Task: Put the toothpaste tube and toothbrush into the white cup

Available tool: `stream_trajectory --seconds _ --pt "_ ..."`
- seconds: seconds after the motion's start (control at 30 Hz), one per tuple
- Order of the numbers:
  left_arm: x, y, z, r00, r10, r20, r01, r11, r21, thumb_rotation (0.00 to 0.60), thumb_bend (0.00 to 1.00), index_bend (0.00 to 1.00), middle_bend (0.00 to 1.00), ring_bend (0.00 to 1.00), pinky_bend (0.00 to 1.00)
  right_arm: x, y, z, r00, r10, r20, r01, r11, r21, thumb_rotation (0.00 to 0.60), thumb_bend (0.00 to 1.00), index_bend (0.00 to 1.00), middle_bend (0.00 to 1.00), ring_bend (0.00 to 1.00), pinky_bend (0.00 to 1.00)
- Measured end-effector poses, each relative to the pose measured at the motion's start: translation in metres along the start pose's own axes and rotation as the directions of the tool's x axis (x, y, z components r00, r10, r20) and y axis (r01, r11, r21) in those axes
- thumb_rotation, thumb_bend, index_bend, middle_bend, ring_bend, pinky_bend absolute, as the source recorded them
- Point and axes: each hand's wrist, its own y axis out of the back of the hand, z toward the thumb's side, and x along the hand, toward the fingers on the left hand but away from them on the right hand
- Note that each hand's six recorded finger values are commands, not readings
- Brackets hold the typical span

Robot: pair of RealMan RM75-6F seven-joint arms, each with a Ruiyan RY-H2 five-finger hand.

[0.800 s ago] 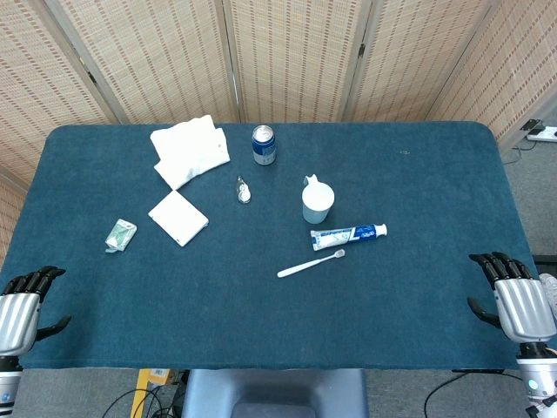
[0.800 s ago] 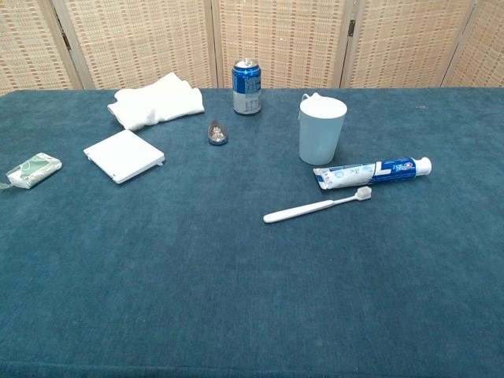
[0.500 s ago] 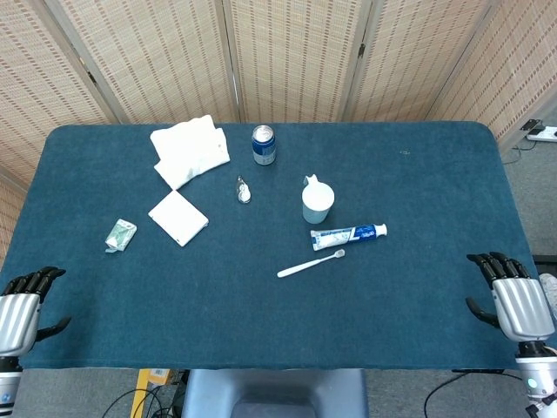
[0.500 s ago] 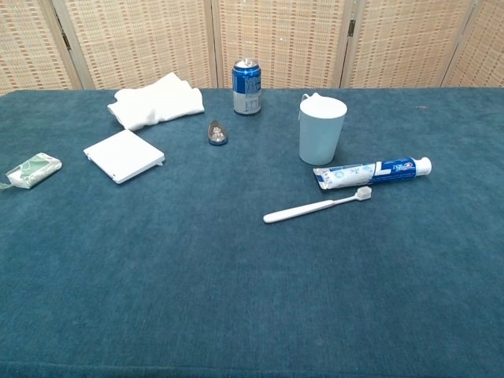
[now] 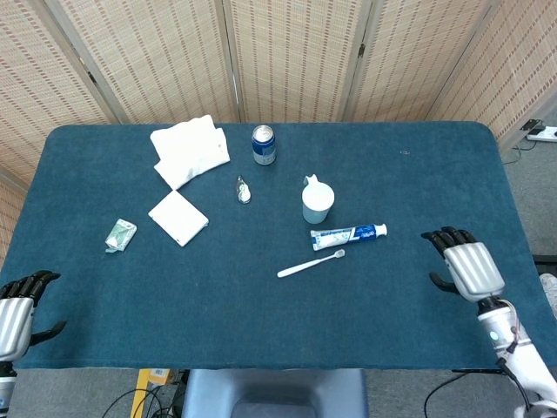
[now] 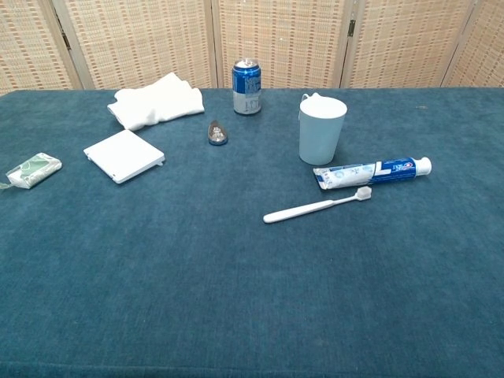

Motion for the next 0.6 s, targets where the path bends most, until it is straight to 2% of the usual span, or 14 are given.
stream_trajectory --seconds 0.3,0.6 --pt "-0.008 0.003 -0.006 1.0 0.002 -0.022 -0.002 1.0 0.001 0.6 0.19 0.28 0.25 0.26 0.28 -0.076 -0.028 0.055 0.99 0.058 -0.127 -0.052 0.997 0.049 0.6 0.19 0.21 0.28 0.17 0.25" --pt "-0.014 0.003 -0.013 0.999 -0.007 -0.047 0.007 1.0 0.004 0.6 0.19 0.28 0.25 0.26 0.28 -0.118 -0.061 0.09 0.985 0.076 -0.155 -0.066 0.996 0.067 0.6 0.19 0.21 0.28 0.17 0.25"
